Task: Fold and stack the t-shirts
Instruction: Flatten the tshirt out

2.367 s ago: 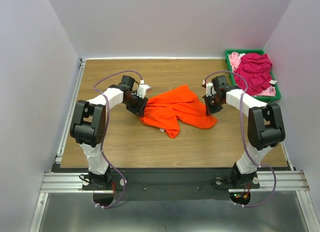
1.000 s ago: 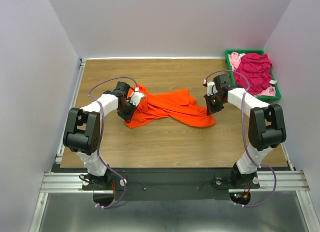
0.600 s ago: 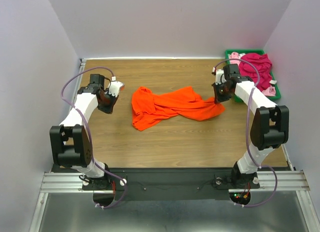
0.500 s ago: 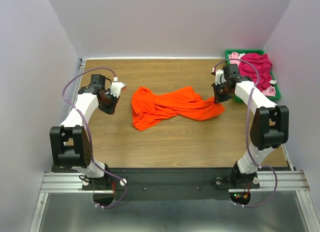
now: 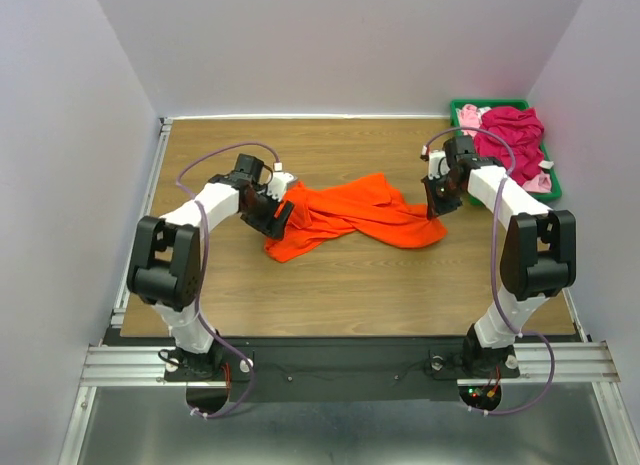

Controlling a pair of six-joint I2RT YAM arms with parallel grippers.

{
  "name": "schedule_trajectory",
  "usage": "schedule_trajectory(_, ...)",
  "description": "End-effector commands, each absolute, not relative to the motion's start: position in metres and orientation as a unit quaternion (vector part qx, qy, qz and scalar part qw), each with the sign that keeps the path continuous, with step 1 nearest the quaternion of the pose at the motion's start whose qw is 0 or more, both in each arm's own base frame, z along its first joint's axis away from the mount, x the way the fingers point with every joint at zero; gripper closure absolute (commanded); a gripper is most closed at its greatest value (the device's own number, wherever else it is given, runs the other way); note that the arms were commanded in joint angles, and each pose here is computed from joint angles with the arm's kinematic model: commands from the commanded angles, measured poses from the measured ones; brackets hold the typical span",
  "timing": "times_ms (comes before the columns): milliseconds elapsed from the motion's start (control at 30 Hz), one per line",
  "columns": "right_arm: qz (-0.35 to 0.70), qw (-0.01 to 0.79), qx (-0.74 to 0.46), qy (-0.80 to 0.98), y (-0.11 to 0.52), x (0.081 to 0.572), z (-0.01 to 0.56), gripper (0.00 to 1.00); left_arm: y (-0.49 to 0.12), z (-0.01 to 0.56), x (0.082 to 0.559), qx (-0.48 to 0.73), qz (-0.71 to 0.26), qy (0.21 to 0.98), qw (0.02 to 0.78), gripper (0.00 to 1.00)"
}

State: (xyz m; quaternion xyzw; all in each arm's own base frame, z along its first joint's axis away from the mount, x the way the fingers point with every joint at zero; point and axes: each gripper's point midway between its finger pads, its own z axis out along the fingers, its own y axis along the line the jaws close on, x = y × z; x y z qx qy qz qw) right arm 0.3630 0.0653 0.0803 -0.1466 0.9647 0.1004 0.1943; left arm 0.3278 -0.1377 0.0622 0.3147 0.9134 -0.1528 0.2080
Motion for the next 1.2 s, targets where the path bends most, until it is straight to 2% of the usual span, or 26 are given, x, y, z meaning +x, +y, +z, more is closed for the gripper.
schedule_trajectory(0, 0.101, 0.196, -0.148, 0.964, 0.066, 0.361, 0.084, 0.99, -0.145, 0.050, 0.346, 0.295, -0.162, 0.917, 0.215, 0.26)
schedule_trajectory(67, 0.097, 0.193, -0.145, 0.966, 0.064, 0.361, 0.083, 0.99, -0.149, 0.046, 0.344, 0.302, -0.174, 0.914, 0.206, 0.43)
schedule_trajectory(100, 0.095, 0.195, -0.146, 0.965, 0.063, 0.361, 0.083, 0.99, -0.148, 0.045, 0.341, 0.302, -0.174, 0.916, 0.200, 0.63)
schedule_trajectory(200, 0.083, 0.198, -0.148, 0.965, 0.059, 0.362, 0.087, 0.99, -0.133, 0.052, 0.334, 0.313, -0.156, 0.918, 0.188, 1.00)
schedule_trajectory(433, 0.058, 0.228, -0.142, 0.962, 0.033, 0.362, 0.122, 0.99, -0.046, 0.100, 0.322, 0.298, -0.113, 0.931, 0.177, 1.00)
schedule_trajectory(600, 0.061, 0.205, -0.160, 0.964, 0.032, 0.350, 0.108, 0.99, -0.006, 0.093, 0.327, 0.298, -0.065, 0.940, 0.151, 1.00)
schedule_trajectory(733, 0.103, 0.144, -0.179, 0.968, 0.044, 0.318, 0.078, 0.99, -0.002, 0.073, 0.333, 0.300, -0.067, 0.942, 0.133, 1.00)
schedule_trajectory(867, 0.118, 0.062, -0.223, 0.966, 0.043, 0.263, 0.050, 1.00, 0.010, 0.055, 0.337, 0.286, -0.063, 0.948, 0.127, 1.00)
schedule_trajectory(1000, 0.134, 0.030, -0.260, 0.956, 0.045, 0.236, 0.049, 0.99, 0.016, 0.048, 0.349, 0.276, -0.059, 0.949, 0.140, 1.00)
schedule_trajectory(1067, 0.143, 0.018, -0.274, 0.951, 0.046, 0.229, 0.053, 0.99, 0.018, 0.052, 0.356, 0.283, -0.057, 0.945, 0.155, 0.91)
schedule_trajectory(1100, 0.156, 0.020, -0.278, 0.948, 0.051, 0.229, 0.057, 0.91, 0.011, 0.056, 0.358, 0.290, -0.075, 0.939, 0.168, 0.83)
schedule_trajectory(1133, 0.161, 0.032, -0.280, 0.946, 0.054, 0.237, 0.065, 0.79, 0.008, 0.061, 0.355, 0.304, -0.087, 0.933, 0.174, 0.70)
schedule_trajectory(1167, 0.168, 0.037, -0.278, 0.945, 0.056, 0.240, 0.070, 0.52, 0.003, 0.076, 0.357, 0.316, -0.094, 0.924, 0.194, 0.64)
